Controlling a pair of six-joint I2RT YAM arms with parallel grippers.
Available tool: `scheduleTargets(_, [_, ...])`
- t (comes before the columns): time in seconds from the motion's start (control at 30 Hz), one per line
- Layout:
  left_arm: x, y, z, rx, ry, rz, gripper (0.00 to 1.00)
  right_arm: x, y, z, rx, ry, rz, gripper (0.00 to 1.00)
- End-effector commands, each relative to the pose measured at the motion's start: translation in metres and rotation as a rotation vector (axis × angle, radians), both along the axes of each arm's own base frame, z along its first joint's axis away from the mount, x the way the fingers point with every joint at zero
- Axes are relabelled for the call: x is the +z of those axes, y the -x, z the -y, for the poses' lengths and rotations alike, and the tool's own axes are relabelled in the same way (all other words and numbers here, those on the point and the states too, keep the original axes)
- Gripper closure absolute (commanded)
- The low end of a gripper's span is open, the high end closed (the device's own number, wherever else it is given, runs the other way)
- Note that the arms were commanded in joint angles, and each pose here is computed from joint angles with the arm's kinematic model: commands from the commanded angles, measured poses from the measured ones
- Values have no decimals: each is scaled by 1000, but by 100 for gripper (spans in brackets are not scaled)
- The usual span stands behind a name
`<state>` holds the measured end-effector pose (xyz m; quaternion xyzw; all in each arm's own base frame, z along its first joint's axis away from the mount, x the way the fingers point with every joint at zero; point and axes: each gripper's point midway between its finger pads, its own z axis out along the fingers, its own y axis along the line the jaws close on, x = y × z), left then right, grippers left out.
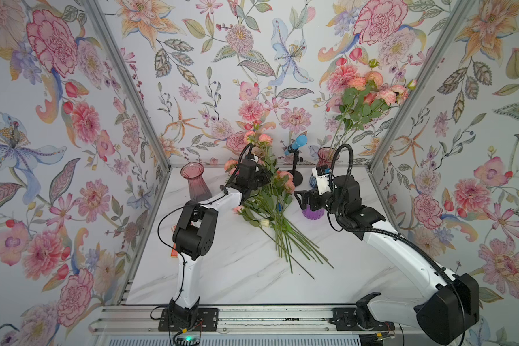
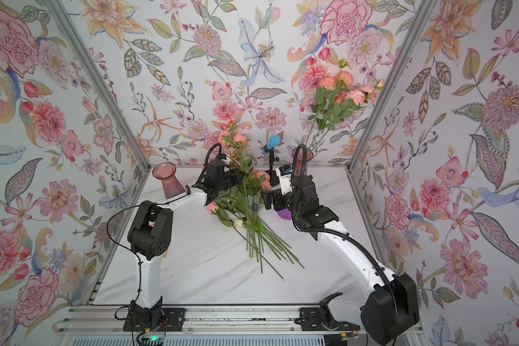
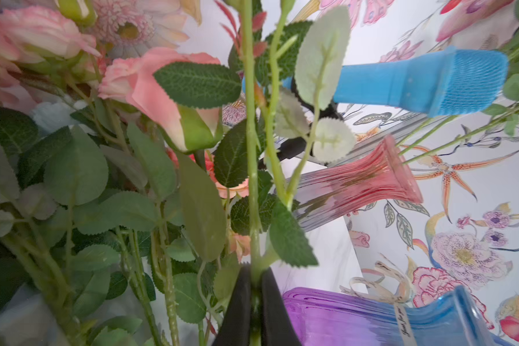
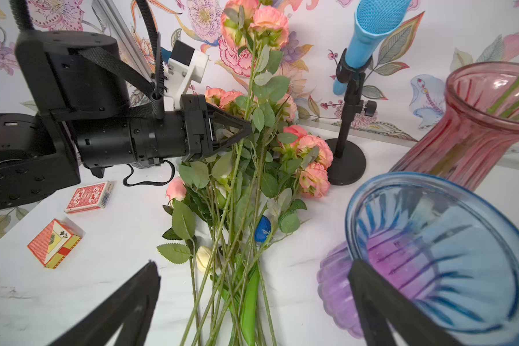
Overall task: Place the pink flowers into the vase
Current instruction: Place the flower in the vase.
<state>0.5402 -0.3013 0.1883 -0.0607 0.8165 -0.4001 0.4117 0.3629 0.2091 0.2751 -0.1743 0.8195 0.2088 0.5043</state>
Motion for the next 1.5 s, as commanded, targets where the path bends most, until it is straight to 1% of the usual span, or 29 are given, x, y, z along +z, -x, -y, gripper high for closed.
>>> scheduleTargets(0.0, [29,8,-10,-14,19,74,100,2,4,-6,21,8,-13,1])
scheduleTargets(0.1, [39,14,-15,-30,24,95,100,-1,7,-13,40,12,-24,1])
scheduleTargets(0.2, [39,19,-18,-51,23,92,100,-7,7,-23,63,15,-42,0])
scheduleTargets(0.27, [31,22,-21,-57,24,79,100,-10,6,-30,75,21,-54,1])
scheduleTargets(0.4, [4,31,-36,-37,16,33,100,-23,7,-45,99,33,-87,1])
scheduleTargets(0.5, [-18,38,-44,-36,-3,-4,100,-39,7,-56,121,54,-121,0])
scheduleTargets(0.6, [-33,43,-50,-30,6,-27,100,-54,10,-72,162,62,-161,1])
scheduleTargets(0.73, [-31,44,-53,-24,44,-30,100,-71,8,-91,196,74,-204,1])
scheduleTargets(0.77, [-27,43,-53,-21,61,-24,100,-74,16,-105,231,74,-211,1])
scheduleTargets(0.87, [-14,42,-53,-10,111,-3,100,-83,13,-117,240,58,-254,1])
scheduleTargets(0.93, [-8,41,-53,-4,136,5,100,-90,11,-125,247,52,-279,3])
scheduleTargets(1.07, [-2,44,-52,-2,185,7,100,-100,1,-133,229,42,-311,13])
scheduleTargets(1.23, [-5,49,-54,1,181,5,100,-111,-9,-145,227,26,-344,22])
scheduleTargets(1.33, [-7,51,-57,6,180,2,100,-113,-18,-151,217,16,-341,27])
scheduleTargets(1.47, [-7,54,-58,8,184,5,100,-117,-28,-158,208,9,-343,42])
